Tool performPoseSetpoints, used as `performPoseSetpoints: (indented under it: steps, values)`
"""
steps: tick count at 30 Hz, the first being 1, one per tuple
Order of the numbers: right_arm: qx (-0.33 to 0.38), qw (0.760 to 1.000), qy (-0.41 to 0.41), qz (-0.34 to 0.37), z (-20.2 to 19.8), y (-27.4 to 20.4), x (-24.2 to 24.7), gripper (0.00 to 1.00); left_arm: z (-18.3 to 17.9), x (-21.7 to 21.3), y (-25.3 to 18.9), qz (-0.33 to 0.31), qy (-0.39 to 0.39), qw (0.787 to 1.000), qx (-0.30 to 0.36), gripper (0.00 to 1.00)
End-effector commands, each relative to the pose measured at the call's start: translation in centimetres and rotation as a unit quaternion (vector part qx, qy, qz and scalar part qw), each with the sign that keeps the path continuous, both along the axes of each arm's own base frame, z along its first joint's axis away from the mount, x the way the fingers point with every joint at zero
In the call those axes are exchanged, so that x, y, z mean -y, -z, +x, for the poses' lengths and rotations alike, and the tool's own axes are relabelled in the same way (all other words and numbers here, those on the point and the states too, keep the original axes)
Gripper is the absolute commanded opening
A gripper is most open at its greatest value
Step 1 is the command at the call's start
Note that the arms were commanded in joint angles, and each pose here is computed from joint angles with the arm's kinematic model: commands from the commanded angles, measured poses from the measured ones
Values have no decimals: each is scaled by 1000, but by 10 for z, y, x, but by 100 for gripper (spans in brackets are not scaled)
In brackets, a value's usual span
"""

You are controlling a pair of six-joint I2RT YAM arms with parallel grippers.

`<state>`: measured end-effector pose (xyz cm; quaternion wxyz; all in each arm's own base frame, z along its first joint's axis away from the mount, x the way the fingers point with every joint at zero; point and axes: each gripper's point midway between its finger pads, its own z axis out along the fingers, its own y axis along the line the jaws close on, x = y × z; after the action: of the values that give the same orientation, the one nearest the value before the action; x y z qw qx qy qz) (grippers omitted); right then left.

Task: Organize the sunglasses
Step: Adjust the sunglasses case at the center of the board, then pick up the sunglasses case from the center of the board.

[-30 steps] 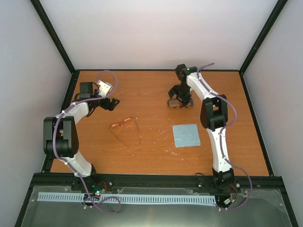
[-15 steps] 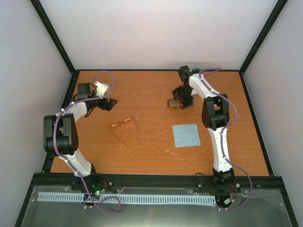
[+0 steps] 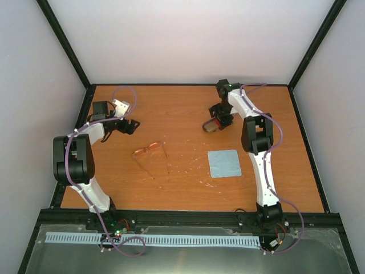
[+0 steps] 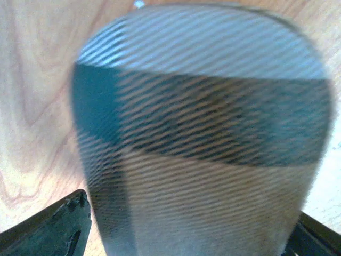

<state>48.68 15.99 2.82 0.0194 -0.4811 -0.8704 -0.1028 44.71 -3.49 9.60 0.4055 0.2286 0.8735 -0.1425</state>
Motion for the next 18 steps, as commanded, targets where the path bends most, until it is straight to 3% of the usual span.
performPoseSetpoints:
  steps: [1, 7, 14, 18]
  values:
    - [-8, 1000, 2, -4, 1, 4, 3, 81, 15, 0, -13, -12, 5, 1000, 22, 98]
    - [-18, 999, -26, -6, -7, 2, 4, 71, 16, 2, -14, -23, 6, 999, 22, 97]
    - [-12, 997, -78, -17, -12, -10, 9, 44, 16, 7, -18, -40, 9, 999, 22, 97]
    - [8, 992, -128, -2, -9, -23, 2, 38, 17, 11, -29, -57, 16, 998, 28, 97]
